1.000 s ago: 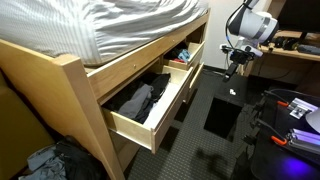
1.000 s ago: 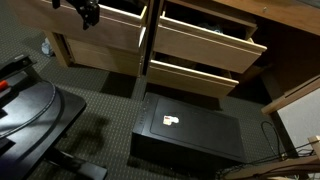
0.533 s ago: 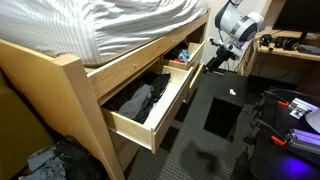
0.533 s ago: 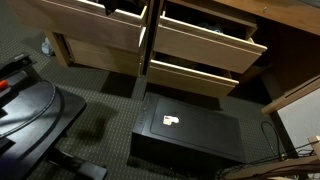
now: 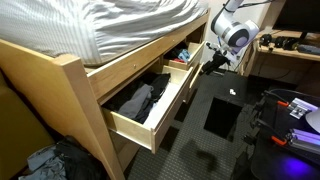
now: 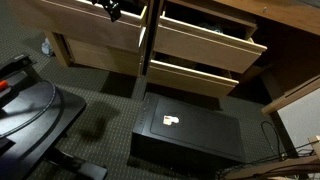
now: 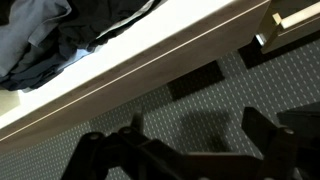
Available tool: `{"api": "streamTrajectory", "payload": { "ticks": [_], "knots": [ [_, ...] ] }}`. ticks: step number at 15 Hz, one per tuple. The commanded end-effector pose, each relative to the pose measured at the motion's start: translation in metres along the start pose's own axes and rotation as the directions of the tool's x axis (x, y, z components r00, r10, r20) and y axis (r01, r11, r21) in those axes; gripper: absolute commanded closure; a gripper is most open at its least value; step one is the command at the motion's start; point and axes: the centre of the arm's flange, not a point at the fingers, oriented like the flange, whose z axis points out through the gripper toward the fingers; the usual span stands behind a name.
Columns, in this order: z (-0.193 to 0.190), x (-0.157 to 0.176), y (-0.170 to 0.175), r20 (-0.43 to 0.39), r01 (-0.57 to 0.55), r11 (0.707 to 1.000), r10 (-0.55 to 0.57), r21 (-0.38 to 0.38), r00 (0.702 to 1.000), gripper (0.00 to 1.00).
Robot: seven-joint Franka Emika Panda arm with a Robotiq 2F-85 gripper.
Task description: Close the top drawer on the left
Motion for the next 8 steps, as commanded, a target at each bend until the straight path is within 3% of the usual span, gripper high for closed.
{"api": "streamTrajectory", "payload": {
  "ticks": [1, 5, 7, 8],
  "knots": [
    [0.011, -0.001, -0.003, -0.003, -0.002, 1.0, 0.002, 0.02, 1.0, 0.0],
    [0.094, 0.002, -0.034, -0.047, -0.072, 0.984, 0.081, 0.16, 0.996, 0.0],
    [0.124, 0.005, -0.047, -0.054, -0.088, 0.977, 0.1, 0.195, 0.994, 0.0],
    [0.076, 0.015, -0.032, -0.063, -0.064, 0.989, 0.072, 0.13, 0.995, 0.0]
  ]
}}
